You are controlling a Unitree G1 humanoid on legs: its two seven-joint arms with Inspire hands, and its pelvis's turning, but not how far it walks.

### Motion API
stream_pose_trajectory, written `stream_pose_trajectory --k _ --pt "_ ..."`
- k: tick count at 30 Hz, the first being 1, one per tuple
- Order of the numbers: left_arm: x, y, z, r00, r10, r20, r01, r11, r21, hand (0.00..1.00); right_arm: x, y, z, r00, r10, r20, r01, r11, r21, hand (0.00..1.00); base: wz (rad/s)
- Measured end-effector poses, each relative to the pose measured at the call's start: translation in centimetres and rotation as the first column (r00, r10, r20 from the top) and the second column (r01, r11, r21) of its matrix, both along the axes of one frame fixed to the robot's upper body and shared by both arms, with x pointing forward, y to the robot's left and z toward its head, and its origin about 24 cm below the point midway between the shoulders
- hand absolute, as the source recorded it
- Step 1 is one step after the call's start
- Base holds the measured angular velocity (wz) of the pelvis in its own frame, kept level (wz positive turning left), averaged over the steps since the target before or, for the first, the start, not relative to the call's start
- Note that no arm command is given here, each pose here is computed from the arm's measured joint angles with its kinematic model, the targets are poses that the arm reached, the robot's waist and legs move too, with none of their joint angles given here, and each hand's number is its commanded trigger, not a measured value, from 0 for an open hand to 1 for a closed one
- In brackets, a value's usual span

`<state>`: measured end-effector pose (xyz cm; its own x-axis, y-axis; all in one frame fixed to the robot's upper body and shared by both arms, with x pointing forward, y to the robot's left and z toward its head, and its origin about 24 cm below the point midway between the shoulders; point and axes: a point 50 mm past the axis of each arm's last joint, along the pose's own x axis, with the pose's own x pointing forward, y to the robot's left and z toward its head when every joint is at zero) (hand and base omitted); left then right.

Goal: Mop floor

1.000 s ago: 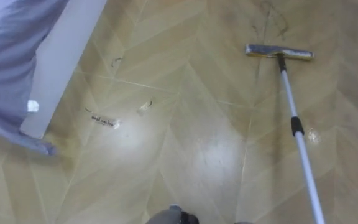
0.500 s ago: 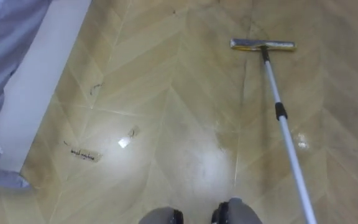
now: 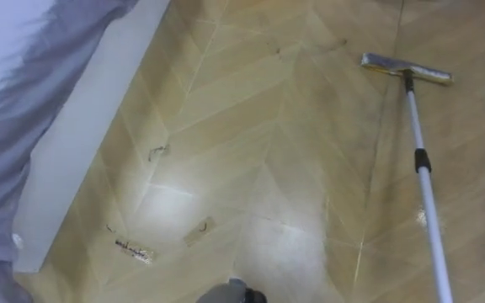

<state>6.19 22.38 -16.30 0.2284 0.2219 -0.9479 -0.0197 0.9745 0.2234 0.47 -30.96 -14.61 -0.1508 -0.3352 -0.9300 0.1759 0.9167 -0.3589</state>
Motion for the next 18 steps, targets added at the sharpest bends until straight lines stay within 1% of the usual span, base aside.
stream_pose_trajectory --k 1,4,8,9,11,13,14,16,18 --pt "-0.1 0.0 0.0 1.0 0.003 -0.004 -0.003 1.0 0.007 0.0 -0.4 0.8 -0.3 1.0 -0.002 -0.01 0.002 1.0 0.012 1.0 -0.07" --pt "-0.3 -0.5 -0.1 1.0 0.005 -0.012 -0.005 1.0 -0.002 0.0 -0.9 2.0 -0.8 1.0 -0.009 -0.021 0.01 0.999 0.039 1.0 -0.04" --pt "-1.2 -0.6 -0.3 0.997 0.022 -0.07 -0.022 1.0 0.001 0.0 -1.0 2.2 -0.8 0.998 -0.013 -0.053 0.015 0.999 0.035 1.0 0.05" --pt "-1.4 -0.5 -0.3 0.996 0.042 -0.08 -0.042 0.999 0.006 0.0 -0.4 2.1 -0.8 0.999 -0.01 -0.051 0.012 1.0 0.029 1.0 0.05" --pt "-1.3 0.0 -0.2 0.996 0.043 -0.079 -0.041 0.999 0.025 0.0 1.4 1.9 -0.6 1.0 -0.003 -0.018 0.004 1.0 0.013 1.0 -0.02" --pt "-1.4 0.1 -0.2 0.994 0.086 -0.072 -0.084 0.996 0.029 0.0 5.1 1.0 0.0 0.999 0.013 0.052 -0.012 1.0 -0.01 1.0 -0.17" --pt "-1.3 0.1 -0.2 0.993 0.094 -0.068 -0.092 0.995 0.023 0.0 6.3 0.9 0.3 0.996 0.02 0.083 -0.019 1.0 -0.015 1.0 -0.19" --pt "-0.6 0.1 0.0 0.994 0.102 -0.039 -0.102 0.995 0.014 0.0 11.5 0.6 1.6 0.974 0.033 0.225 -0.029 0.999 -0.024 1.0 -0.12" --pt "-0.6 0.2 0.1 0.995 0.101 -0.018 -0.101 0.995 0.009 0.0 14.2 0.8 2.4 0.951 0.043 0.308 -0.041 0.999 -0.011 1.0 -0.08"
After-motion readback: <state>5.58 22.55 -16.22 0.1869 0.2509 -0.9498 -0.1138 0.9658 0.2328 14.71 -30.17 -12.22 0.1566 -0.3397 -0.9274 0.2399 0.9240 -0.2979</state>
